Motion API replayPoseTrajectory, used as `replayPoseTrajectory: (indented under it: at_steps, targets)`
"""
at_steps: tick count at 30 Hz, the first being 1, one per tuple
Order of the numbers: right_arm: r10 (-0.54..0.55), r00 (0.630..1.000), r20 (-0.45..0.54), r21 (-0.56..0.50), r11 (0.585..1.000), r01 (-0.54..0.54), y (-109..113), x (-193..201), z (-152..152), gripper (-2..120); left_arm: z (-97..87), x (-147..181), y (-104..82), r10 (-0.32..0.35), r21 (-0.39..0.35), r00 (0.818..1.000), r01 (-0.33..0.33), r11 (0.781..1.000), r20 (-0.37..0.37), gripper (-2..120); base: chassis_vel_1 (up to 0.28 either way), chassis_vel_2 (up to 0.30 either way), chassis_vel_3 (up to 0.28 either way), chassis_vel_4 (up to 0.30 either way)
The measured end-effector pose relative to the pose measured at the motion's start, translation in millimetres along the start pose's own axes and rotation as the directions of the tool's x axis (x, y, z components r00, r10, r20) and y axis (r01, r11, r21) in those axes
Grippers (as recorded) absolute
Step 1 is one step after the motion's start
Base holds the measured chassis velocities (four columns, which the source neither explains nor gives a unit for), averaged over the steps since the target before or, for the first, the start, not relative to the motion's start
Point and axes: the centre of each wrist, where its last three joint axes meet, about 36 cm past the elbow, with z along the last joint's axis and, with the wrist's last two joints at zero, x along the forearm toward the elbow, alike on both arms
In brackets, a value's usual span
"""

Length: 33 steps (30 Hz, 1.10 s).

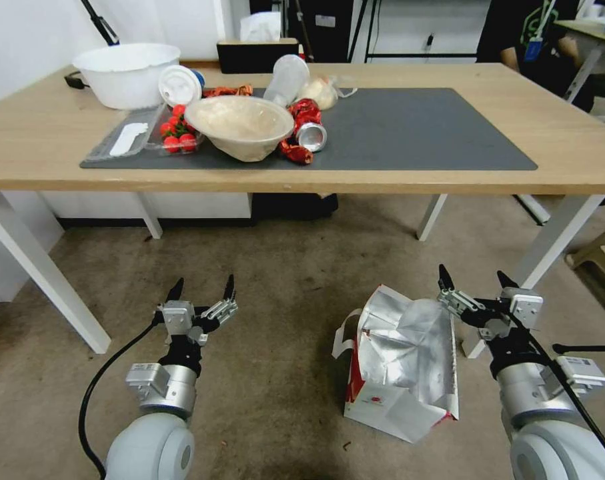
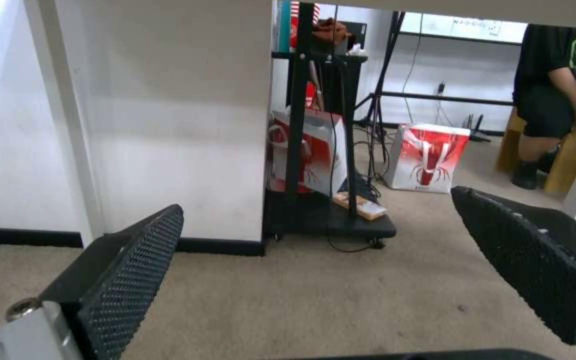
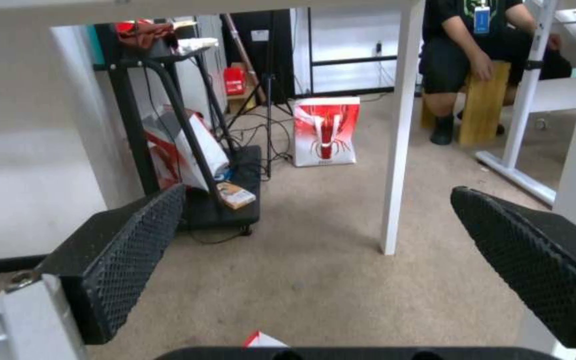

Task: Pick up the food delivery bag from the floor and place it on the table.

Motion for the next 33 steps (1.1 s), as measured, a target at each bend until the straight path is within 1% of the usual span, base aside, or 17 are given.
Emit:
replayPoseTrajectory:
  at_steps: [33]
  targets:
    - [0.002,1.000,-0.002,0.002,1.000,-0.002,-0.9,-0.7,0.5,100,2.5,-0.1,-0.2,0.002,-0.003,1.000,-0.002,1.000,-0.003,100,0.000,0.000,0.000,0.000]
